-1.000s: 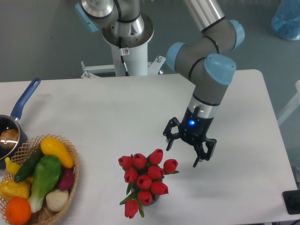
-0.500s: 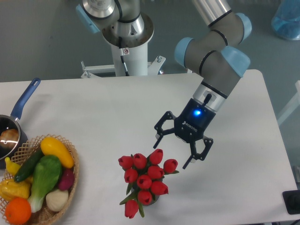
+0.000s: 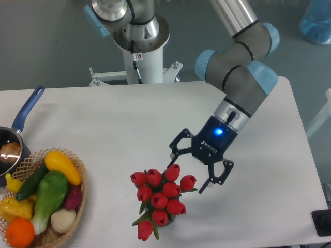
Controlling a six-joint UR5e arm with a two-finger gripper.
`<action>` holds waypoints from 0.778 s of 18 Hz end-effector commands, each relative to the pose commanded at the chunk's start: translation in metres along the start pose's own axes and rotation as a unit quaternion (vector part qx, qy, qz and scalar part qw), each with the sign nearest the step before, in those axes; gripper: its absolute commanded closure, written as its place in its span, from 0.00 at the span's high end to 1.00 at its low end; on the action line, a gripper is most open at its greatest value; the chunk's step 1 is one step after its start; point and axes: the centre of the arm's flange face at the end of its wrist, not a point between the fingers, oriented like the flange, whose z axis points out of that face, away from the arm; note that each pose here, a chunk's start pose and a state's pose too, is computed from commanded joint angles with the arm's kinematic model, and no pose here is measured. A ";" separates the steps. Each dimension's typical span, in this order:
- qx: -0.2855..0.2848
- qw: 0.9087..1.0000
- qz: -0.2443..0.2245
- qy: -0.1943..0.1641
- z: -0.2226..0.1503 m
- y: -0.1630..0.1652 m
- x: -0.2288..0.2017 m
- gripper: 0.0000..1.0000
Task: Pick up the flowers from the vase
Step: 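Close the gripper around the tulip bunch just below the flower heads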
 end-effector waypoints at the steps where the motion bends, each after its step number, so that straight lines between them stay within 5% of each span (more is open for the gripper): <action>1: -0.001 1.000 0.001 0.004 0.005 -0.001 0.001 1.00; 14: -0.006 0.999 0.015 0.037 0.050 -0.007 0.014 1.00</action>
